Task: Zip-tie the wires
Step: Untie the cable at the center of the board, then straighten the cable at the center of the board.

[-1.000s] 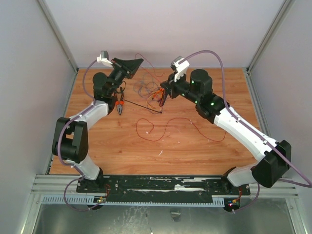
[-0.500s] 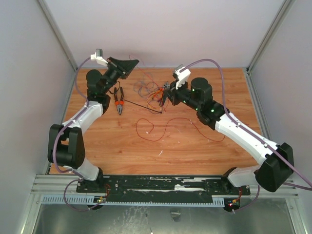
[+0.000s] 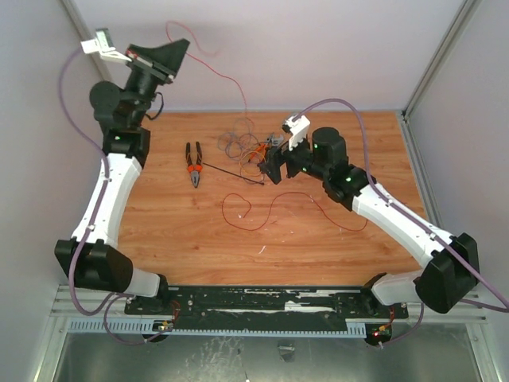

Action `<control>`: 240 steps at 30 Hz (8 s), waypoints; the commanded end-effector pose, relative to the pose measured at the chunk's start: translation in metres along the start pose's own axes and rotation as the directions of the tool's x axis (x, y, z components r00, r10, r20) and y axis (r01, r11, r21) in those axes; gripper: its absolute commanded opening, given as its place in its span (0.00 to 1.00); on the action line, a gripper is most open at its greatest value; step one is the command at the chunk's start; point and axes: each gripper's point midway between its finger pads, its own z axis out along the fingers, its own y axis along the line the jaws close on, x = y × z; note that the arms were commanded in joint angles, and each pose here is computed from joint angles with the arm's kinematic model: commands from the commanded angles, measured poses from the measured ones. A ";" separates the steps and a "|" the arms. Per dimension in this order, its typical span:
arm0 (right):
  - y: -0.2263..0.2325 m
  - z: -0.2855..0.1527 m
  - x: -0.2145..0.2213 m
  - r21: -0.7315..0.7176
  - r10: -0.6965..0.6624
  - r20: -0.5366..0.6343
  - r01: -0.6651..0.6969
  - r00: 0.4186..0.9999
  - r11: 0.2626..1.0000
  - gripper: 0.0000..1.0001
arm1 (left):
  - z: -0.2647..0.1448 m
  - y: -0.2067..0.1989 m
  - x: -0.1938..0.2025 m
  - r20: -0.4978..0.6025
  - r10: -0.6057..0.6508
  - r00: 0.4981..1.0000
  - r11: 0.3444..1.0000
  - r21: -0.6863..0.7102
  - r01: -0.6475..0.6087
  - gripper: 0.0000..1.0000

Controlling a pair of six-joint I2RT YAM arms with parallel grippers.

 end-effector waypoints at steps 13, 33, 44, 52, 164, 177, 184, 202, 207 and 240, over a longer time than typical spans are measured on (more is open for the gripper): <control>-0.037 0.113 0.042 0.085 0.028 0.067 -0.033 0.997 0.996 0.99 | 0.002 -0.046 -0.048 0.053 0.132 0.990 0.991 0.002 -0.133 0.00; -0.047 0.218 0.056 0.027 0.079 0.059 -0.080 0.995 0.996 0.55 | -0.001 -0.070 -0.062 0.079 0.128 0.989 0.990 0.041 -0.131 0.00; -0.048 0.225 0.060 0.025 0.093 0.053 -0.094 0.994 0.995 0.30 | 0.001 -0.078 -0.069 0.089 0.139 0.986 0.988 0.048 -0.144 0.00; -0.047 0.214 0.025 0.036 0.056 0.085 -0.059 0.995 0.998 0.00 | -0.003 -0.069 -0.069 0.085 0.148 0.985 0.988 0.022 -0.150 0.00; -0.297 -0.252 0.073 0.894 0.346 0.214 -0.326 0.914 0.308 0.00 | -0.194 0.091 0.051 -0.049 -0.065 0.997 0.919 -0.393 0.041 0.00; -0.294 -0.334 0.139 0.906 0.377 0.368 -0.419 0.850 0.061 0.00 | -0.228 0.104 0.179 -0.251 -0.115 0.961 0.886 -0.464 -0.015 0.00; -0.303 -0.352 0.161 0.894 0.389 0.421 -0.448 0.820 -0.023 0.00 | -0.232 0.115 0.222 -0.298 -0.128 0.946 0.866 -0.498 -0.040 0.00; -0.322 -0.346 0.215 0.878 0.460 0.456 -0.469 0.762 -0.094 0.00 | -0.269 0.152 0.284 -0.406 -0.125 0.905 0.803 -0.577 -0.148 0.00; -0.321 -0.343 0.230 0.874 0.474 0.467 -0.473 0.747 -0.115 0.00 | -0.286 0.158 0.295 -0.416 -0.134 0.899 0.783 -0.601 -0.161 0.06; -0.283 -0.217 0.111 0.753 0.452 0.379 -0.553 0.807 0.356 0.58 | -0.362 0.174 0.292 -0.365 -0.210 0.907 0.662 -0.736 -0.142 0.98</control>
